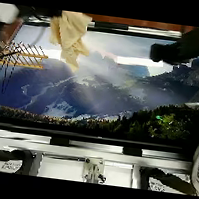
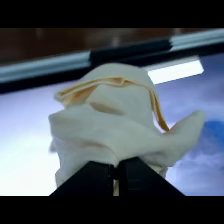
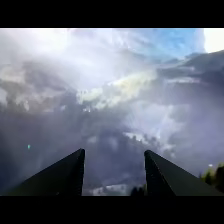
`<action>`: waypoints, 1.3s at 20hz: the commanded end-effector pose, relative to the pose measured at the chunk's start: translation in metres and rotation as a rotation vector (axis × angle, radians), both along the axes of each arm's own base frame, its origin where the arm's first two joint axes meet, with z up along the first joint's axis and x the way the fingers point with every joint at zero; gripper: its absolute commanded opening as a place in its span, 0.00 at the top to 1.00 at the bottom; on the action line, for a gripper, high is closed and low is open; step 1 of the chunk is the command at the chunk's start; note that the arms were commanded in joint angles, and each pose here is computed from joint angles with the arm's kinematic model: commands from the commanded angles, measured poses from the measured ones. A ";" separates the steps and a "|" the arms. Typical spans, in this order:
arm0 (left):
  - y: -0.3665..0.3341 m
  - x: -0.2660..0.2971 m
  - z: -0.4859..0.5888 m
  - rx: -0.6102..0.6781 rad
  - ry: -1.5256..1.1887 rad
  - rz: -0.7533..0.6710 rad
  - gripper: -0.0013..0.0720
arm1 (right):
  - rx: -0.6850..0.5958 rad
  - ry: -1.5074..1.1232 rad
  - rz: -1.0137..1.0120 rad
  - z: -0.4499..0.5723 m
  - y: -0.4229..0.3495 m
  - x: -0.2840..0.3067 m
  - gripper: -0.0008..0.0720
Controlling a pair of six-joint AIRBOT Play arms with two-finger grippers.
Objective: Fold the shirts.
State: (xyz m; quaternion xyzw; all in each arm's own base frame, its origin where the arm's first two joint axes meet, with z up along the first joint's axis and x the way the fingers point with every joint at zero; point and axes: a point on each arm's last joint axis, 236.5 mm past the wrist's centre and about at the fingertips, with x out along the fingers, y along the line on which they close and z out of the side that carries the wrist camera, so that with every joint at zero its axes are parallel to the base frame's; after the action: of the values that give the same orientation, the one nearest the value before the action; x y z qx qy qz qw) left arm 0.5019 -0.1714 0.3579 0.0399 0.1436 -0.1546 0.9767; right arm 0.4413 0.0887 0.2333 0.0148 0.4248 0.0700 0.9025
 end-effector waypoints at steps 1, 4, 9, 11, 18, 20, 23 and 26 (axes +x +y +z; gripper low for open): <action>-0.024 -0.123 0.071 -0.013 -0.070 -0.155 0.94 | -0.053 -0.199 -0.052 0.085 -0.033 -0.046 0.31; -0.059 -0.180 -0.004 0.069 0.206 -0.283 0.94 | -0.005 -0.277 -0.075 0.126 -0.041 -0.098 0.31; -0.148 -0.232 -0.183 0.139 0.567 -0.406 0.94 | 0.036 -0.117 0.000 0.104 -0.026 -0.149 0.31; -0.190 -0.252 -0.239 0.087 0.627 -0.464 0.93 | 0.033 -0.066 0.009 0.088 -0.023 -0.149 0.31; -0.079 -0.209 -0.230 0.220 0.791 -0.208 0.04 | -0.066 0.229 0.038 -0.011 -0.024 -0.130 0.14; -0.012 -0.201 -0.223 0.191 0.849 -0.063 0.04 | -0.109 0.398 0.060 -0.064 -0.028 -0.136 0.14; 0.044 -0.241 -0.268 0.069 1.029 0.049 0.04 | -0.004 0.626 0.074 -0.143 -0.026 -0.162 0.14; 0.045 -0.316 -0.340 -0.080 1.271 0.082 0.02 | 0.239 0.757 0.066 -0.200 -0.007 -0.183 0.14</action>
State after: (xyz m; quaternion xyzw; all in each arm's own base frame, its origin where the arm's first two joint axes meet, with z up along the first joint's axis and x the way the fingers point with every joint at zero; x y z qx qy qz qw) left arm 0.2464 -0.1350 0.0654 -0.0136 0.6248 -0.1334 0.7691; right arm 0.2800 0.0611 0.0830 0.0395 0.6827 0.0934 0.7236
